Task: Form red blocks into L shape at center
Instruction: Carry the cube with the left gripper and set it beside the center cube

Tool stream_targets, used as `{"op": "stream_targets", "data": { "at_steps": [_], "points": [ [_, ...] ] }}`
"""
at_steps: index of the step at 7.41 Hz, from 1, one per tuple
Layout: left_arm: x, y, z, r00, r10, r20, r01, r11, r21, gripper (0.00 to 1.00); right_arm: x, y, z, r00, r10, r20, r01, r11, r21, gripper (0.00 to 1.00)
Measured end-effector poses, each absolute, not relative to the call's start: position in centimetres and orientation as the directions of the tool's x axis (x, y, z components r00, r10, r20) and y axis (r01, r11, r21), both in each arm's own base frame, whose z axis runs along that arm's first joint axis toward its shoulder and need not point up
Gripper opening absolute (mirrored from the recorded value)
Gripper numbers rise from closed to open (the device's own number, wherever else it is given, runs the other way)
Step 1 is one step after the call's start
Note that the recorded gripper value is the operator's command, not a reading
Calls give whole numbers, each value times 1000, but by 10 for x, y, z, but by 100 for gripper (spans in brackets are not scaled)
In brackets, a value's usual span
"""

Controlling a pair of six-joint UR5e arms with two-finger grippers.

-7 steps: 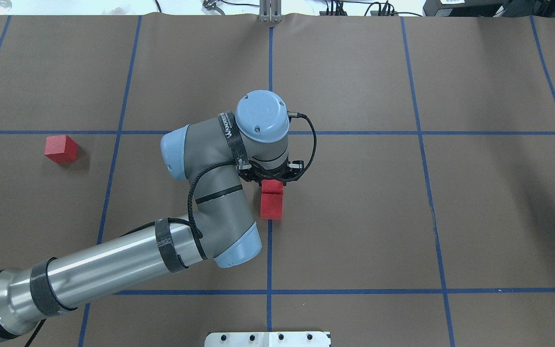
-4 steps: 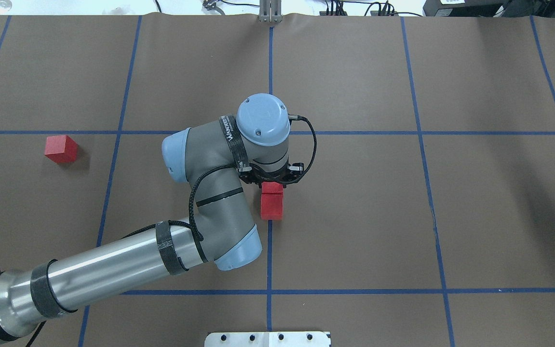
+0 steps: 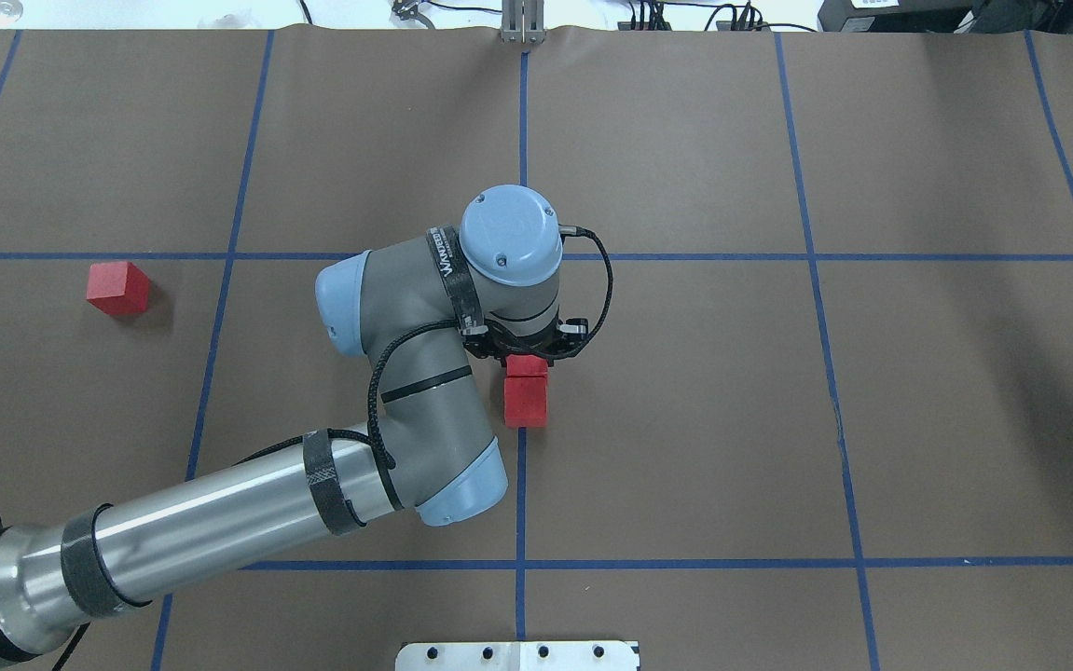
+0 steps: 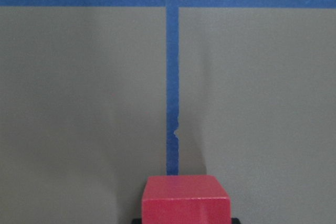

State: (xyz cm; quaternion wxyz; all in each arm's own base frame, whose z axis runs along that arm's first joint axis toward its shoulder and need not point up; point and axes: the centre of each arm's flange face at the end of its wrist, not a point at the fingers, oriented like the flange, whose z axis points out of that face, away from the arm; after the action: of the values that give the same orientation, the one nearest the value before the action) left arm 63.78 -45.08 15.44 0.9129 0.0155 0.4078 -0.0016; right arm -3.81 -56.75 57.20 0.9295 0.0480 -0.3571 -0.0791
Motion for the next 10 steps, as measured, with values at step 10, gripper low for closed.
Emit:
{"op": "stream_targets", "data": {
  "at_steps": [10],
  "points": [
    [639, -451, 158, 684, 4, -729, 19, 1000, 24, 35, -38, -568, 571, 733, -182, 656, 113, 983, 147, 99]
  ]
}}
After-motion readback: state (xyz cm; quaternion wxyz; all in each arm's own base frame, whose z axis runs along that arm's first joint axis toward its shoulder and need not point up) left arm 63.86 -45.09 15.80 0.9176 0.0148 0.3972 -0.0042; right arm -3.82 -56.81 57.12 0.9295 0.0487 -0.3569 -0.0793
